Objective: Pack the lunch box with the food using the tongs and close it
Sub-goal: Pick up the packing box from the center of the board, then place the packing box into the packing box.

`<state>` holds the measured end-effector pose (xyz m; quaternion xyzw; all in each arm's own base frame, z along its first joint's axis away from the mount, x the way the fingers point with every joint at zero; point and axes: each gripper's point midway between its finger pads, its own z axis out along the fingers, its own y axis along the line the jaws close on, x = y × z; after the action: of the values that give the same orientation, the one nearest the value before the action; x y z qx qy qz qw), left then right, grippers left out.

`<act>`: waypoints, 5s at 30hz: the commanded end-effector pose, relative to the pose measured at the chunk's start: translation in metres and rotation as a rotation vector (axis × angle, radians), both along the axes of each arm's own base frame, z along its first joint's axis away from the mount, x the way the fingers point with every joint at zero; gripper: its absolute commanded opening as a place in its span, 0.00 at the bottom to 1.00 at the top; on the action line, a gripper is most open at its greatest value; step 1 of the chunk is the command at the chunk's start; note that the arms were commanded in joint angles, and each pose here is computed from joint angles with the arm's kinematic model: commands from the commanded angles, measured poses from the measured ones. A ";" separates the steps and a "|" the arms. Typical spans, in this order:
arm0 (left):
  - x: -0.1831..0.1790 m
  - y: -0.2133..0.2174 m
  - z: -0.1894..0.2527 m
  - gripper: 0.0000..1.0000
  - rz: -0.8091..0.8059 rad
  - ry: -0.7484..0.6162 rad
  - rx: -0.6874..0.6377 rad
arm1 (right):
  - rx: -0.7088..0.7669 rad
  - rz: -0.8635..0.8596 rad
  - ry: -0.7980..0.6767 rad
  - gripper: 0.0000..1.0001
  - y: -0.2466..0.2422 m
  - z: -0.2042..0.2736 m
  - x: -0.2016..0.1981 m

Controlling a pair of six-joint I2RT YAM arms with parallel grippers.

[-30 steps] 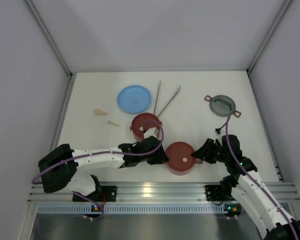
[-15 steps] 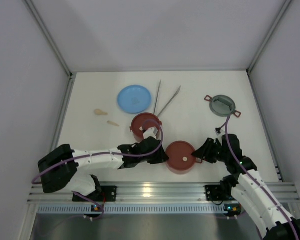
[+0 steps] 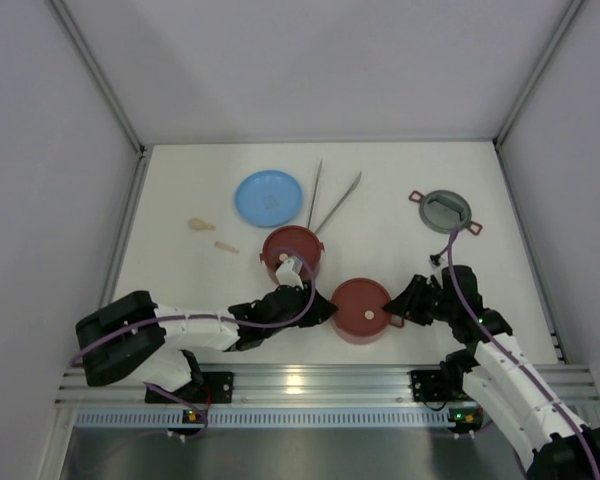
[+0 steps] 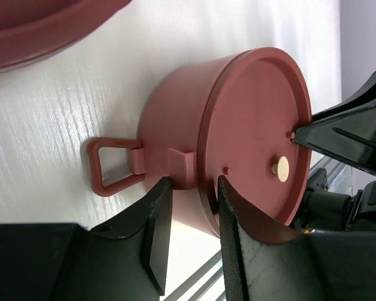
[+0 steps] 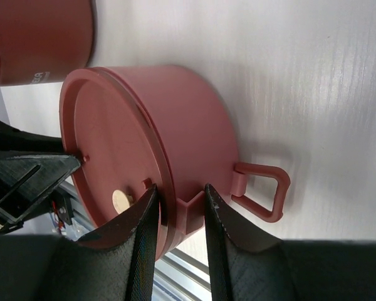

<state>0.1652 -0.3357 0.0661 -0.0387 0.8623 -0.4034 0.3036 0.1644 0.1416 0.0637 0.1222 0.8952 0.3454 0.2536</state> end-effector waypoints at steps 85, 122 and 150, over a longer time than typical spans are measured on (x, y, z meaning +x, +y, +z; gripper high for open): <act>-0.014 -0.008 0.058 0.00 -0.157 -0.211 -0.036 | 0.126 0.067 -0.107 0.09 0.025 0.079 0.026; -0.009 -0.021 0.142 0.00 -0.178 -0.292 -0.026 | 0.154 0.124 -0.186 0.08 0.039 0.163 0.052; 0.027 0.030 0.167 0.00 -0.003 -0.316 0.133 | 0.158 0.220 -0.220 0.08 0.108 0.210 0.099</act>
<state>0.2094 -0.2804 0.2046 -0.0086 0.8441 -0.2805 0.4569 0.2449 0.2060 0.1980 0.0252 0.9016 0.3523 0.2498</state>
